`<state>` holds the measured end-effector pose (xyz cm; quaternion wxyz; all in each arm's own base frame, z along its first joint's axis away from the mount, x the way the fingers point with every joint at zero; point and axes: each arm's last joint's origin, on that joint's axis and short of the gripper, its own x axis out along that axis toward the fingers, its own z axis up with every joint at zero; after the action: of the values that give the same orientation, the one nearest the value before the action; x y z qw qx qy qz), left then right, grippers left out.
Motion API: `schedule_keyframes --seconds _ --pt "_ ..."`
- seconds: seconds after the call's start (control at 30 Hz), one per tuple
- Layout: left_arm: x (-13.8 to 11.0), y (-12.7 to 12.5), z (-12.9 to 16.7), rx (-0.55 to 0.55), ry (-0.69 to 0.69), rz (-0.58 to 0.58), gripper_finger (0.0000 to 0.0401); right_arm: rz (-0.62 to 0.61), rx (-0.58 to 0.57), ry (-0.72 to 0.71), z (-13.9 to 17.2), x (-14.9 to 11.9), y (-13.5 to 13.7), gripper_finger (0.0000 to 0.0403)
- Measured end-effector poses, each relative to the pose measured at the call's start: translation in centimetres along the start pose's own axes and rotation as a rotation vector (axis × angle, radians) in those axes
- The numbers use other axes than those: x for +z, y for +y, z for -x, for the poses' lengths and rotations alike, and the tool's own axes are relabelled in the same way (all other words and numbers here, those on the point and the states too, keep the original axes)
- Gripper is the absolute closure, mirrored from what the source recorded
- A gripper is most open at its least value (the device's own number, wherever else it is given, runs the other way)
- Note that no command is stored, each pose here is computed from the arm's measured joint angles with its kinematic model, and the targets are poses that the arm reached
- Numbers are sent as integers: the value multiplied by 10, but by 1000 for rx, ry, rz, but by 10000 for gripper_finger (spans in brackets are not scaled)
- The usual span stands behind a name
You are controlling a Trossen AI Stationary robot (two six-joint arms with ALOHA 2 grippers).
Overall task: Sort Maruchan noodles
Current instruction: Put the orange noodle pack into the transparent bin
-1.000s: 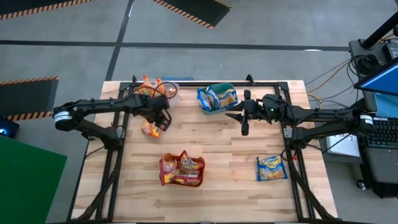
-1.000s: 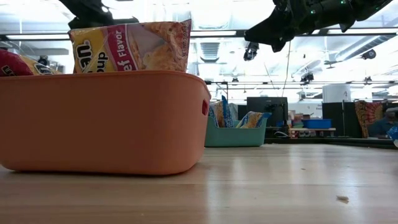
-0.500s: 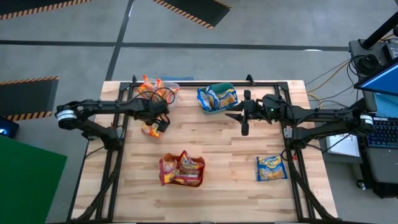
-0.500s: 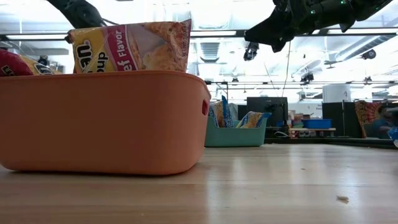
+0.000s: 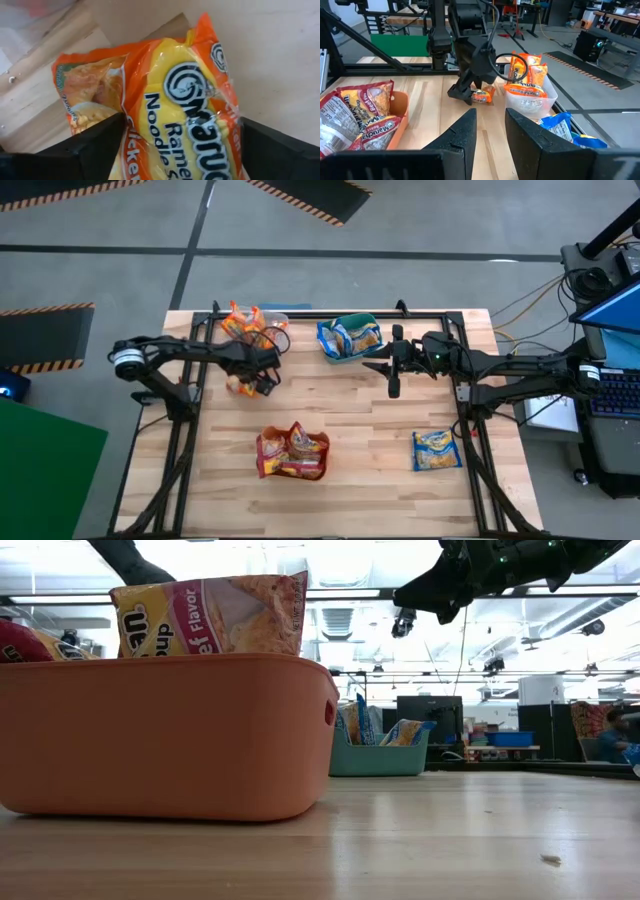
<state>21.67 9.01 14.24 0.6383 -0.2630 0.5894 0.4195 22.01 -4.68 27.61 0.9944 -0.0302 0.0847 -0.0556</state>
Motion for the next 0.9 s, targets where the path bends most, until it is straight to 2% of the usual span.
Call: schedule_keyframes --seconds 0.3,0.67,0.77,0.9 --pt "-2 1 3 -1 4 -52 173 1 0 0 0 0 0 312" --pt "3 1 16 -19 -6 -115 351 1 0 0 0 0 0 312" --pt "11 -1 30 -28 -7 -155 373 0 0 2 0 0 0 312" --pt "27 -3 62 -31 -51 -224 372 0 0 2 0 0 0 312"
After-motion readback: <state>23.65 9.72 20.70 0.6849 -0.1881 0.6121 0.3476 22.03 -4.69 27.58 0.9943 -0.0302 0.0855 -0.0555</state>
